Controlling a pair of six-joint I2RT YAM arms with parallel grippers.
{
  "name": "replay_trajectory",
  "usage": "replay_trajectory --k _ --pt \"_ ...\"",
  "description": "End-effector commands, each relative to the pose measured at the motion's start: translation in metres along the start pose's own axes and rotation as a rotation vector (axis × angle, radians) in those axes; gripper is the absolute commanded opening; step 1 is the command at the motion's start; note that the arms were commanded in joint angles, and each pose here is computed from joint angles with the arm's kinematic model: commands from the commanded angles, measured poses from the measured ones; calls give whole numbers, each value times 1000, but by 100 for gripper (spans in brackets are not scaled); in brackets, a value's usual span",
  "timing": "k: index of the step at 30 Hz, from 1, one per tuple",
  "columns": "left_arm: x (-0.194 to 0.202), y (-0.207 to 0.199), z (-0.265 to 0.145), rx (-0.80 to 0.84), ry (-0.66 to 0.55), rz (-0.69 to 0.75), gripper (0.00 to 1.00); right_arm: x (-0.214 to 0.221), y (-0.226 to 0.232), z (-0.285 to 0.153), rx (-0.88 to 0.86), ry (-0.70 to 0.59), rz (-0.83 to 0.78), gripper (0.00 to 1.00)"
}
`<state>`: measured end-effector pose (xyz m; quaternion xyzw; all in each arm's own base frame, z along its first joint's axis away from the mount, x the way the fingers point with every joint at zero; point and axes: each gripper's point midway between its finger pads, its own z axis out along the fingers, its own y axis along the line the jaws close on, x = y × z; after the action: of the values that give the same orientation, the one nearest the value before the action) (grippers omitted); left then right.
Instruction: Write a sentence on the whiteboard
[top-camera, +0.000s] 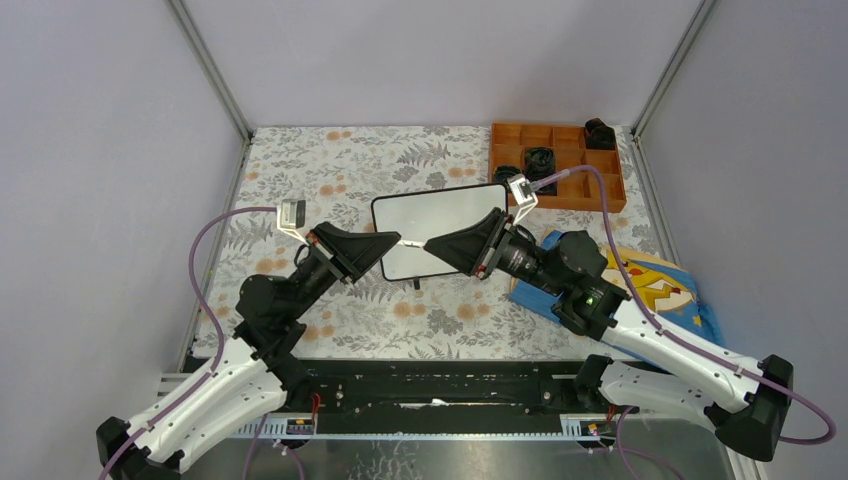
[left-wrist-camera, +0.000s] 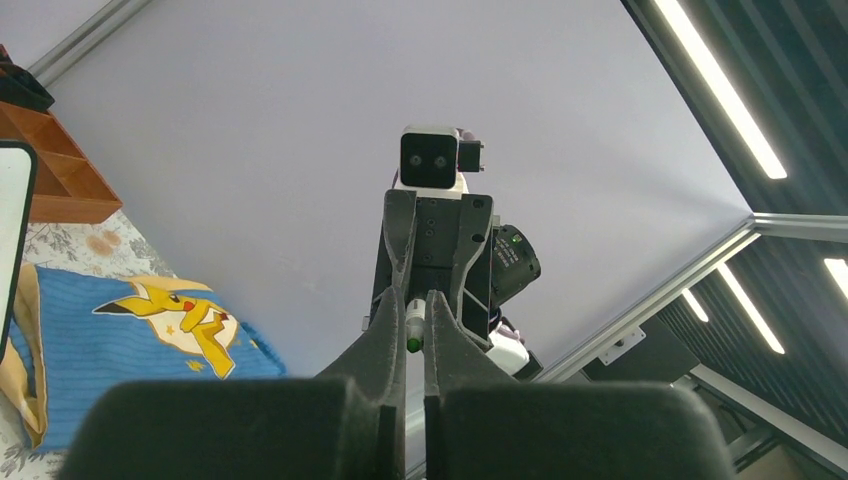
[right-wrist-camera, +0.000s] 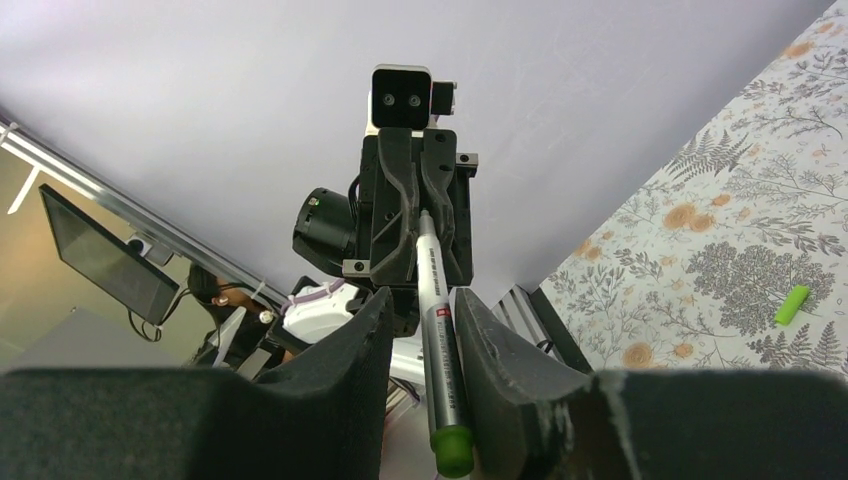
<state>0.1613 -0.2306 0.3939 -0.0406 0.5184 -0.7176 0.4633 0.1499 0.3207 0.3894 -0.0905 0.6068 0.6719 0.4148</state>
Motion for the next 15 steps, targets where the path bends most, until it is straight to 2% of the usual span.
replay_trajectory --k 1,10,15 --pt "-3 -3 -1 21 -27 8 0 -20 18 2 -65 -79 -5 35" --pt "-1 0 -1 13 -22 7 0 -18 15 3 -59 -79 3 33" --pt "0 1 -1 11 -16 5 0 -18 14 4 -56 -77 3 23"
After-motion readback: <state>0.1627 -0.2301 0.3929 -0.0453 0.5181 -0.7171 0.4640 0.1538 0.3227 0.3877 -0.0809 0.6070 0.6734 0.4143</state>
